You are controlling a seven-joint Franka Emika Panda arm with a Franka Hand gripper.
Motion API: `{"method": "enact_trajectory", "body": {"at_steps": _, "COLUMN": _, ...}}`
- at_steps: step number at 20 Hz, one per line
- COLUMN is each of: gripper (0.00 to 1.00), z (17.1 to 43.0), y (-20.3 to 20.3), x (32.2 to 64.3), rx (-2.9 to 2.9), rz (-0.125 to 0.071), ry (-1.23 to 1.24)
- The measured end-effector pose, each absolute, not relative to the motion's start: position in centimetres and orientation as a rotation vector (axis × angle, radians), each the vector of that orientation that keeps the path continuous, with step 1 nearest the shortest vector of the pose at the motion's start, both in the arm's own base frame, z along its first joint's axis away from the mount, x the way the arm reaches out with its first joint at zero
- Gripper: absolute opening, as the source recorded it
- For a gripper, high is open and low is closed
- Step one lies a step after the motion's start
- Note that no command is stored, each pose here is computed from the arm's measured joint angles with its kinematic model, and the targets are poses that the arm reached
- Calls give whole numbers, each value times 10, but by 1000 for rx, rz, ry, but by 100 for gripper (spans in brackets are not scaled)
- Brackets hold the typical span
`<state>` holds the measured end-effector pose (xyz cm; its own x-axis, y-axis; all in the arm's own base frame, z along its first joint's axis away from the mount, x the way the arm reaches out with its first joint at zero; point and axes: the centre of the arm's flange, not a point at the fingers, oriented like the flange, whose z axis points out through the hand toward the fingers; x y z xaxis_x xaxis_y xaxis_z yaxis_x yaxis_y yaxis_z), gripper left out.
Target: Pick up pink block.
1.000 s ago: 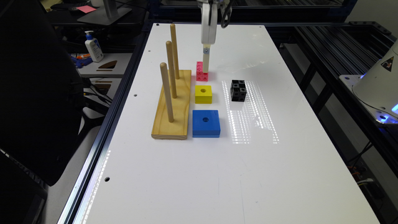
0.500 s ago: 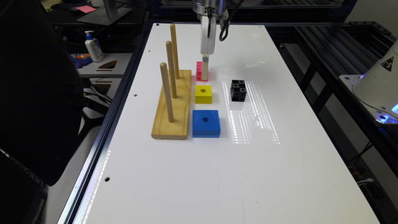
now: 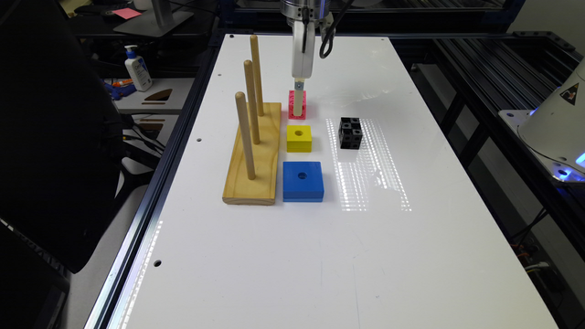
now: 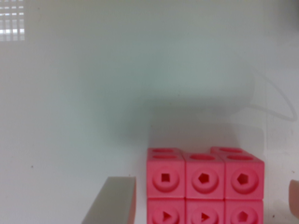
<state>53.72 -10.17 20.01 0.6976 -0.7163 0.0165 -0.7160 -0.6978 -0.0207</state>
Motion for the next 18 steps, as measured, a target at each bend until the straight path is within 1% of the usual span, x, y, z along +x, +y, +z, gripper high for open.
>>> {"method": "enact_trajectory", "body": {"at_steps": 3, "gripper": 100, "z": 192, "y": -101, "x": 536, "rx": -2884, "rz": -27, "ry": 1215}}
{"method": "enact_trajectory", "body": {"at_steps": 8, "gripper": 100, "z": 173, "y": -100, "x": 538, "rx": -2882, "rz": -34, "ry": 1213}}
{"method": "enact_trajectory", "body": {"at_steps": 14, "gripper": 100, "z": 171, "y": -101, "x": 542, "rx": -2881, "rz": -39, "ry": 1213}}
{"method": "enact_trajectory", "body": {"at_steps": 18, "gripper": 100, "z": 170, "y": -101, "x": 542, "rx": -2882, "rz": -38, "ry": 1212}}
